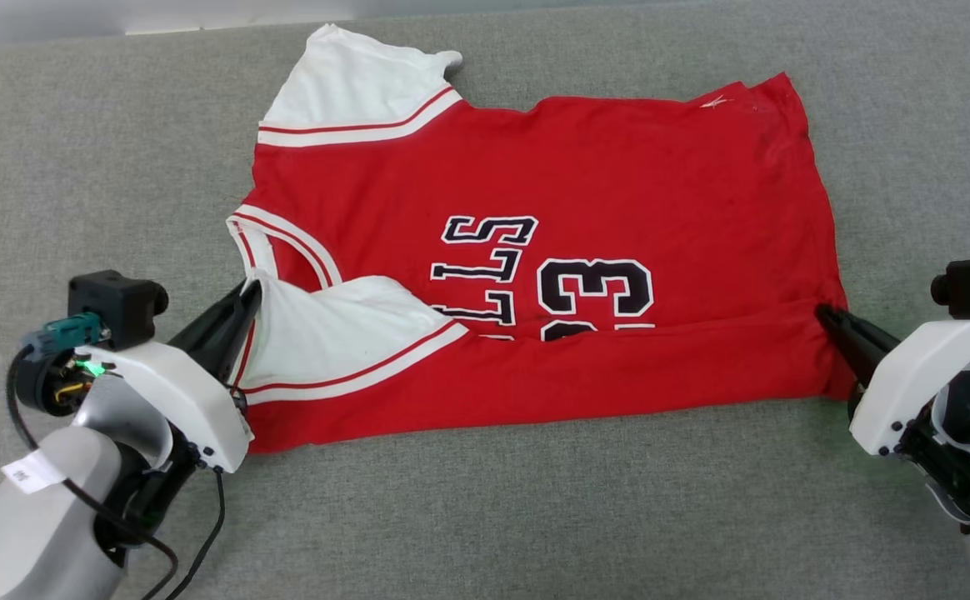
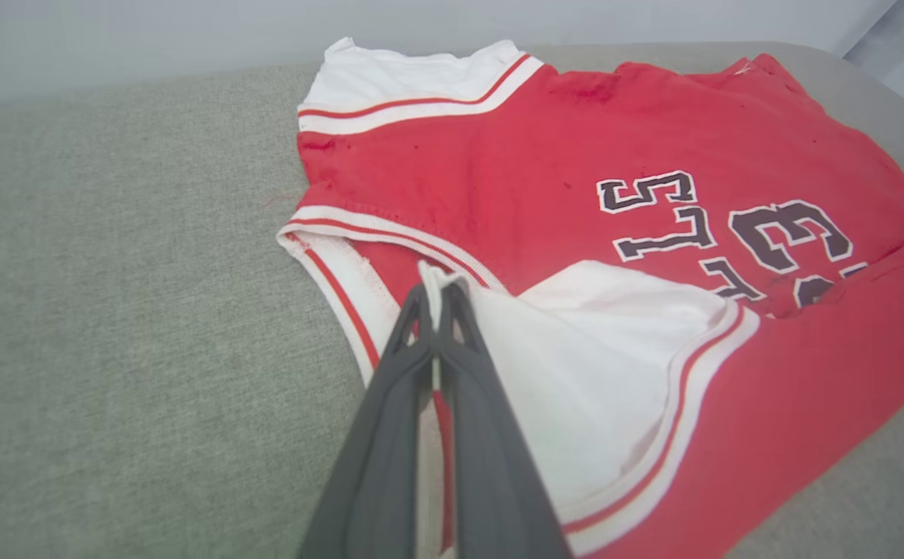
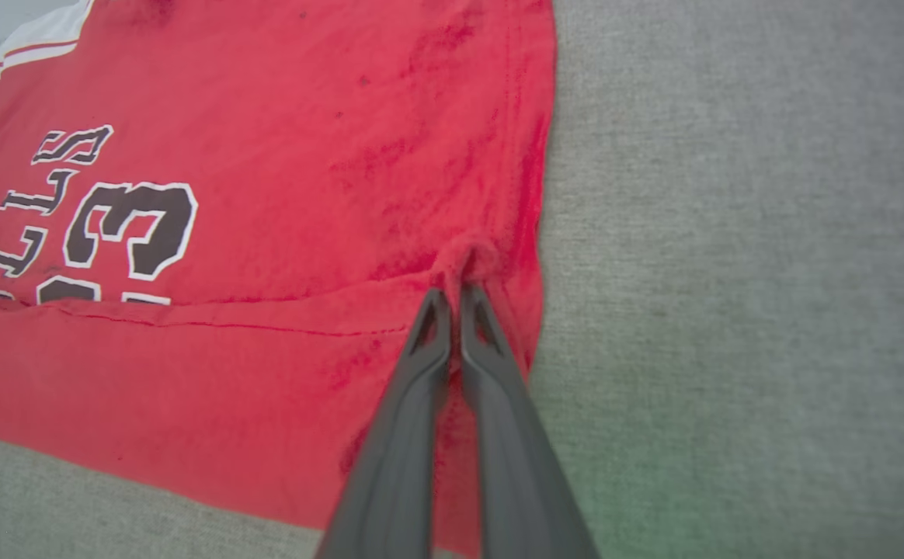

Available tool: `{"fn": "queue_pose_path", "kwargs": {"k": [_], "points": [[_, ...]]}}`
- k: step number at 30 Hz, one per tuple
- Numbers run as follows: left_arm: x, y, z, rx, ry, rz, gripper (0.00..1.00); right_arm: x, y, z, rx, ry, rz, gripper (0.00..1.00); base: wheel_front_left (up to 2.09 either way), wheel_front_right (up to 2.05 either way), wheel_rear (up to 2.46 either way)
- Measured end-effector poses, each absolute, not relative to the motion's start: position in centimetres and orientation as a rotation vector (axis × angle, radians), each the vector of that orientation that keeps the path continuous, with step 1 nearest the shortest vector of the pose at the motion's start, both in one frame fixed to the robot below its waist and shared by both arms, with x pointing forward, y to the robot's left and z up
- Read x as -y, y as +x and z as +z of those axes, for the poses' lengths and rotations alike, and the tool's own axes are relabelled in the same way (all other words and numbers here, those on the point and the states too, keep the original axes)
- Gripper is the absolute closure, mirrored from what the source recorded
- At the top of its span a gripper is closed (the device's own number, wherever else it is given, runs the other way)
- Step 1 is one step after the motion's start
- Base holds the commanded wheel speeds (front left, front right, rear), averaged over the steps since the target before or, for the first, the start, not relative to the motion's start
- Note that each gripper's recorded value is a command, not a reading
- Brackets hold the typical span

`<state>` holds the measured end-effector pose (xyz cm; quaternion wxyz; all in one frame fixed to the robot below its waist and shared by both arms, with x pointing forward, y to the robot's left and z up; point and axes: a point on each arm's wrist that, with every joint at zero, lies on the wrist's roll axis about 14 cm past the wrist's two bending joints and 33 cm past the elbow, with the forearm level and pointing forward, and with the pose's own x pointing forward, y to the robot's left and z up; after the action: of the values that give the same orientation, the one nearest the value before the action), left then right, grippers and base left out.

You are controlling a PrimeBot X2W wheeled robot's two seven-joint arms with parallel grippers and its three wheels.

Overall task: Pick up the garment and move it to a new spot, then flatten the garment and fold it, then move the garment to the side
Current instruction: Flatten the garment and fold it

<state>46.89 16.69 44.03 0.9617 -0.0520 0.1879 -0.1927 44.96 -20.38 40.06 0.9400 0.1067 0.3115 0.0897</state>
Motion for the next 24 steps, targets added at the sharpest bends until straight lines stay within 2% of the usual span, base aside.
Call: {"fn": "queue_pose_path", "kwargs": {"k": [3,4,5,6,7,16,24], "points": [[-16.9,46.7,42.9,-0.41,-0.103,-0.373,1.0,20.3,44.9,39.6,-0.647,0.198,0.184,1.0,0.0,0.0,0.0],[-16.8,46.7,42.6,-0.417,-0.107,-0.367,0.8,20.2,44.9,39.5,-0.65,0.193,0.185,1.0,0.0,0.0,0.0],[-16.9,46.6,42.4,-0.419,-0.102,-0.361,0.0,20.3,44.9,39.4,-0.65,0.193,0.181,0.76,0.0,0.0,0.0],[-16.9,46.5,42.2,-0.422,-0.094,-0.355,0.0,20.3,44.8,39.3,-0.651,0.187,0.181,0.04,0.0,0.0,0.0],[-17.0,46.4,41.9,-0.424,-0.089,-0.346,0.0,20.2,44.8,39.2,-0.653,0.179,0.184,0.0,0.0,0.0,0.0],[-18.1,44.9,42.2,-0.407,-0.121,-0.255,0.0,19.9,44.0,40.9,-0.627,-0.001,0.229,0.0,0.0,0.0,0.0],[-18.6,40.4,42.3,-0.478,-0.134,-0.176,0.0,21.6,41.0,42.0,-0.652,-0.05,0.146,0.0,0.0,0.0,0.0]]}}
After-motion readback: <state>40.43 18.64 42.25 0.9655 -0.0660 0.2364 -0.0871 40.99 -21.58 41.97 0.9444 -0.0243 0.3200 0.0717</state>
